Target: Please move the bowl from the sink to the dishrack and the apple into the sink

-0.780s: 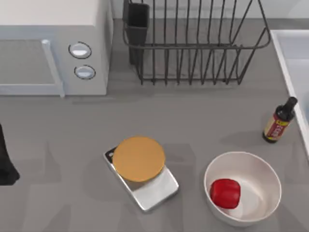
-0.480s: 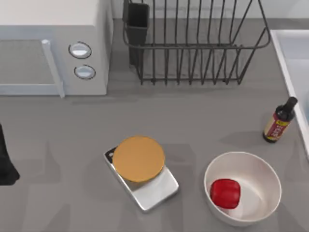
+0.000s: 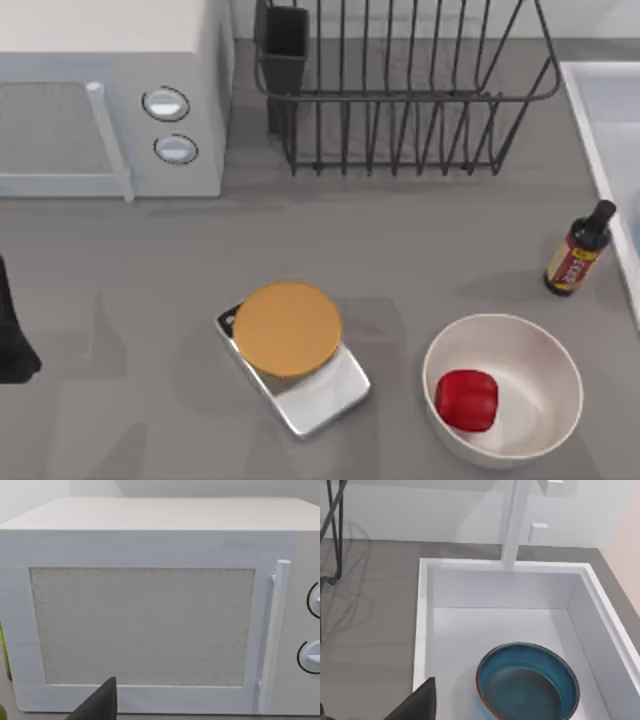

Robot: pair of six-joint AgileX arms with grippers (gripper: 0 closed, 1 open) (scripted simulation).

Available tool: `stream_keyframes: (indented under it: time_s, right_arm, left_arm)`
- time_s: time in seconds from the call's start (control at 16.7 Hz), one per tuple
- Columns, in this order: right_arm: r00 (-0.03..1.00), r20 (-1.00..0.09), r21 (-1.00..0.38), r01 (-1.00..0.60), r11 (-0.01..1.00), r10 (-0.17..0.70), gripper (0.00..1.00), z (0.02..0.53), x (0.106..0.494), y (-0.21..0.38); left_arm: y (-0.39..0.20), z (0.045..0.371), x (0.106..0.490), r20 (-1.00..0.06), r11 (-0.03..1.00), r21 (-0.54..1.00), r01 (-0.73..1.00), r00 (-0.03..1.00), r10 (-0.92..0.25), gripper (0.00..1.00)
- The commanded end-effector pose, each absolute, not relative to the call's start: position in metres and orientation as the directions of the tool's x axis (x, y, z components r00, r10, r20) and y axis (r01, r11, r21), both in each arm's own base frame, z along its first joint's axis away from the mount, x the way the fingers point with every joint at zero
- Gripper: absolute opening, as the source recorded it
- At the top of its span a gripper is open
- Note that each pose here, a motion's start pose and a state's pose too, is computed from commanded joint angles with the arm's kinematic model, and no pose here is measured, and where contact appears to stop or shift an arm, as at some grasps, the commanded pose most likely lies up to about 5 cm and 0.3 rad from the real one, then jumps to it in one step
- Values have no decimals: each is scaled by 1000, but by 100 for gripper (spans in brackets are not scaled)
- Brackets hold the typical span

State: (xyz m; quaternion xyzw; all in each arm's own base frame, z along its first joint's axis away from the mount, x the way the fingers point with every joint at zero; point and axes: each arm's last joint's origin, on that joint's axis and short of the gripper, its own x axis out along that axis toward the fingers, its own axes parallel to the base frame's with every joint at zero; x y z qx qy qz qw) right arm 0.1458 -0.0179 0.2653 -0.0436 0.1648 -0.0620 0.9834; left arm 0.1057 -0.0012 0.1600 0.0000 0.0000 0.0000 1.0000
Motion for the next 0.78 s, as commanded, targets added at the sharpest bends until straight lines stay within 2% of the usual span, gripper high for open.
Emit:
stream_keyframes:
  time_s: [0.18,0.42,0.6,0.78]
  right_arm:
    - [866,-473,-141,105,984,-160,100,301,191,-30]
    - [721,-672,-162,78,984,-168,100,323,274,-58]
    - [584,-797,-152,52,987,-154,100,312,340,-86]
    - [439,-890,-123,29,992,-124,100,280,397,-117]
  left_arm:
    - [-1,160,106,0,1000,0,0,1000,0,100]
    - [-1,160,106,0,1000,0,0,1000,0,100]
    - [-1,160,106,0,1000,0,0,1000,0,100]
    - [-1,160,106,0,1000,0,0,1000,0,100]
